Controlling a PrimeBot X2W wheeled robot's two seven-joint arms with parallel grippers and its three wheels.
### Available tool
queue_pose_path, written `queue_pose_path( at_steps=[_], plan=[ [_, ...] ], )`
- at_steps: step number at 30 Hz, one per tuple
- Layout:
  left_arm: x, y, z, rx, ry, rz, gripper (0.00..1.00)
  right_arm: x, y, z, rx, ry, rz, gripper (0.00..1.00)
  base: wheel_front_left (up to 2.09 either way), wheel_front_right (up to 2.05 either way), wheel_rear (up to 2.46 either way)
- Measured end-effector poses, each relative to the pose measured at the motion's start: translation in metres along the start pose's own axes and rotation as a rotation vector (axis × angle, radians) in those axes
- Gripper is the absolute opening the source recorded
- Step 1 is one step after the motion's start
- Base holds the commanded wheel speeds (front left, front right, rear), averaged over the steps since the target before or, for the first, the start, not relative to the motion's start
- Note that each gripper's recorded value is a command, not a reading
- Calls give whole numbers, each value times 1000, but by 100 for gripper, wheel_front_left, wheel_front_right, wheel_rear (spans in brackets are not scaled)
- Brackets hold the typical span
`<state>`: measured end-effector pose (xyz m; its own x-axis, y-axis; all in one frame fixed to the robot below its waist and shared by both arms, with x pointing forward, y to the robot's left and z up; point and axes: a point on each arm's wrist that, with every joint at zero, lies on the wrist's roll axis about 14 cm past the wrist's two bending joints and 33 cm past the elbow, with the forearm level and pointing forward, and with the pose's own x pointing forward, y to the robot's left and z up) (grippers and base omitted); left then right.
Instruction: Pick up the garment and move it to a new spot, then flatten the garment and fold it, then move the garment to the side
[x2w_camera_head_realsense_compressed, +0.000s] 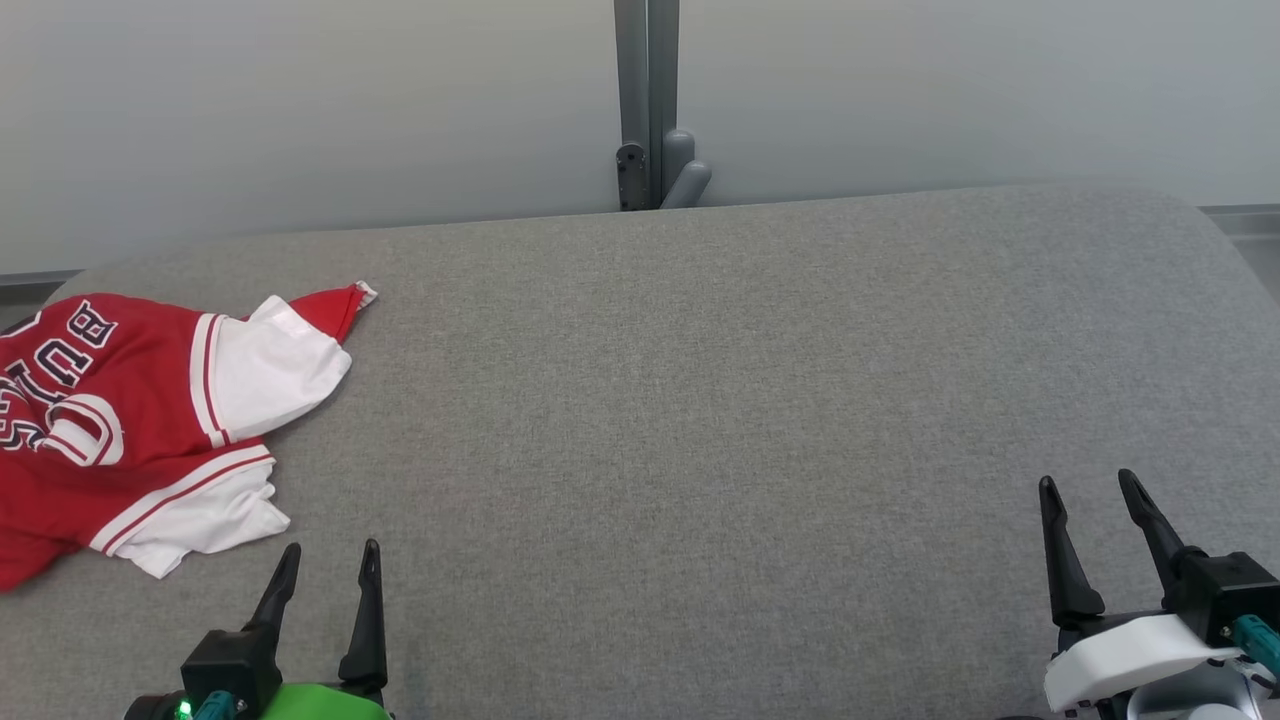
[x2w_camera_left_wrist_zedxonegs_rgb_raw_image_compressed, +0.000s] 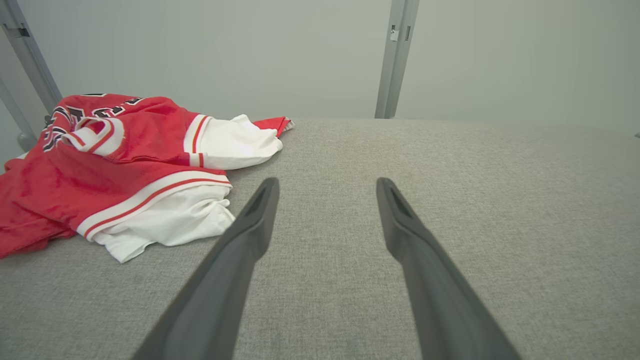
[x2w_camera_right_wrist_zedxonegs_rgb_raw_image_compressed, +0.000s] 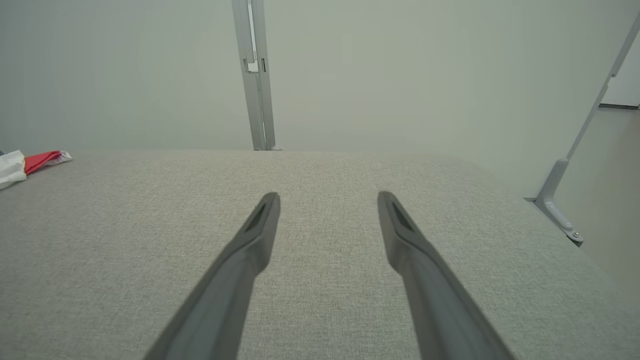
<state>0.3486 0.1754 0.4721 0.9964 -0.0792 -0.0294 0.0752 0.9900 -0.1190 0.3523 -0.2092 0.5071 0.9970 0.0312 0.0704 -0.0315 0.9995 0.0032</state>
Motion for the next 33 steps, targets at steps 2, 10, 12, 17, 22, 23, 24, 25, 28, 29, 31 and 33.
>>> queue_pose_path(
  at_steps=[2,10,12,17,22,23,24,25,28,29,31,33],
  plan=[
    [0,0,-1,6,2,0,100,0,-1,0,-9,-2,-3,100,0,0,0],
    [0,1,0,40,-6,0,100,-3,-2,-1,-50,0,0,100,0,0,0],
    [0,1,0,40,-7,0,100,-4,-3,-2,-49,1,-2,100,0,0,0],
    [0,3,0,37,-7,9,100,-4,-4,-3,-39,3,-7,100,0,0,0],
    [0,5,-1,35,-2,16,100,-4,-4,-4,-24,5,-11,100,0,0,0],
    [0,5,-2,34,-1,17,100,-4,-4,-4,-21,5,-11,100,0,0,0],
    [0,5,-2,33,1,18,100,-4,-4,-4,-17,5,-12,100,0,0,0],
    [0,5,-2,33,1,19,100,-4,-4,-4,-17,5,-12,100,0,0,0],
    [-1,5,-3,32,2,20,100,-4,-4,-4,-16,4,-12,100,0,0,0],
    [-1,5,-3,32,3,20,100,-4,-3,-4,-15,4,-12,100,0,0,0],
    [-1,5,-4,31,5,20,100,-4,-3,-4,-15,4,-10,100,0,0,0],
    [-1,6,-4,31,5,21,100,-4,-2,-3,-13,2,-8,100,0,0,0]
  ],
)
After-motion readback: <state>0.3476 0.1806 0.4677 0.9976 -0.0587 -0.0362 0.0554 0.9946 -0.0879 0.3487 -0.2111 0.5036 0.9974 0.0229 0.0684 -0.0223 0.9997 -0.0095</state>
